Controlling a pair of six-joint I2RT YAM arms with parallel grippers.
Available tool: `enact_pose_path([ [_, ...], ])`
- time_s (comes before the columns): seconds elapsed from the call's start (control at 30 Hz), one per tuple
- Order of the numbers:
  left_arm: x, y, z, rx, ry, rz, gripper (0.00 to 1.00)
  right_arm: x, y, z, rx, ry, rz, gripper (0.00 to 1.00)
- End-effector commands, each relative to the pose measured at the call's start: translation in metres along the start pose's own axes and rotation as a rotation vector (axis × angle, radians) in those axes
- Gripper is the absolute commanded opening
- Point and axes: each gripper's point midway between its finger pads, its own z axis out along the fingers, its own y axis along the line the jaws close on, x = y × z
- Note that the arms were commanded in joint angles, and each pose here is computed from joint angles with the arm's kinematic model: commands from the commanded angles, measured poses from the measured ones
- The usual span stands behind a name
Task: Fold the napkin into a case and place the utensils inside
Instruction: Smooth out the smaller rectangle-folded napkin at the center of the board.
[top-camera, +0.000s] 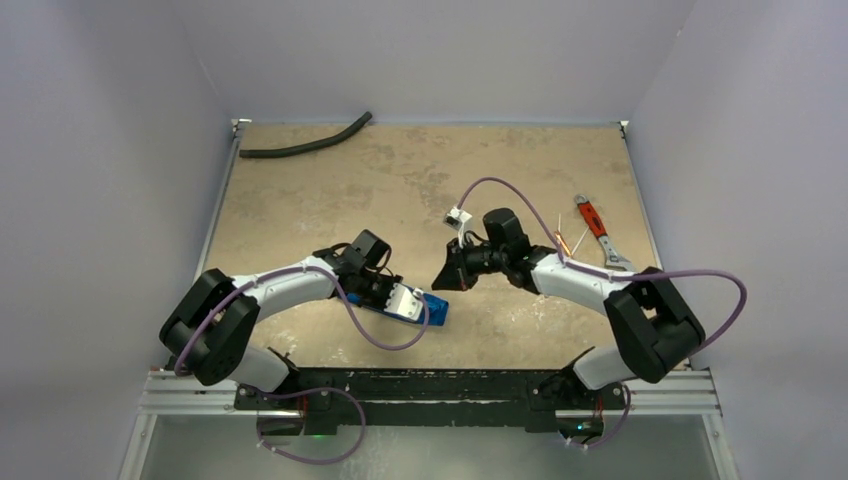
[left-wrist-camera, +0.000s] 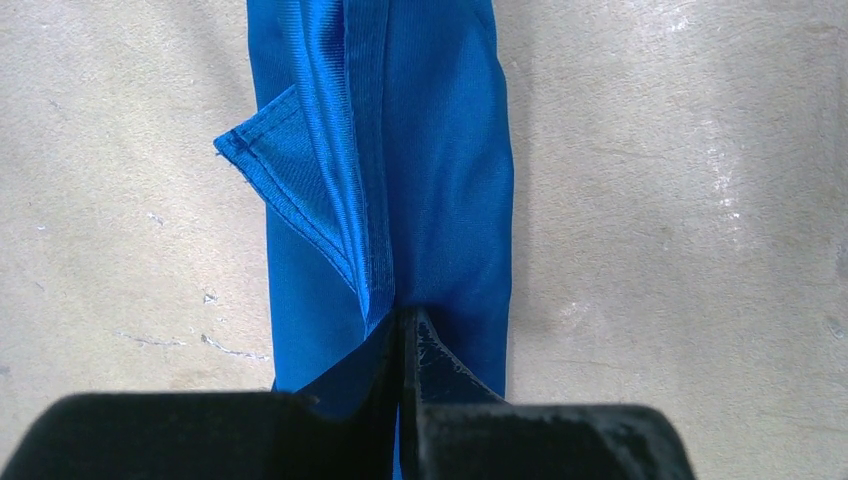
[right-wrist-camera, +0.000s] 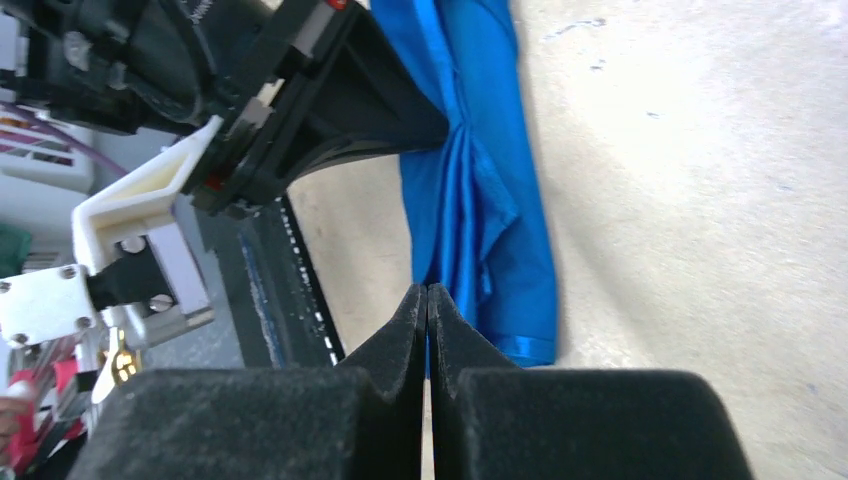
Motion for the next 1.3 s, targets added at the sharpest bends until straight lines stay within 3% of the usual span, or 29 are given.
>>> enact_pose_path([
  [0.0, 0.009, -0.022, 0.002, 0.054, 0.025, -0.061, 0.0, 0.005, 0.032, 0.009, -0.154, 0.002, 0.016, 0.0],
  [0.3, 0.008, -0.019, 0.001, 0.038, 0.024, -0.063, 0.0, 0.03, 0.043, 0.033, -0.282, 0.048, 0.089, 0.0],
  [0.77, 0.008, -0.021, -0.001, 0.052, 0.027, -0.041, 0.0, 0.077, -0.027, 0.045, -0.074, 0.158, 0.167, 0.0],
  [1.27, 0.003, -0.026, -0.001, 0.089, -0.002, -0.004, 0.0, 0.005, -0.022, 0.047, -0.068, 0.054, -0.027, 0.0],
])
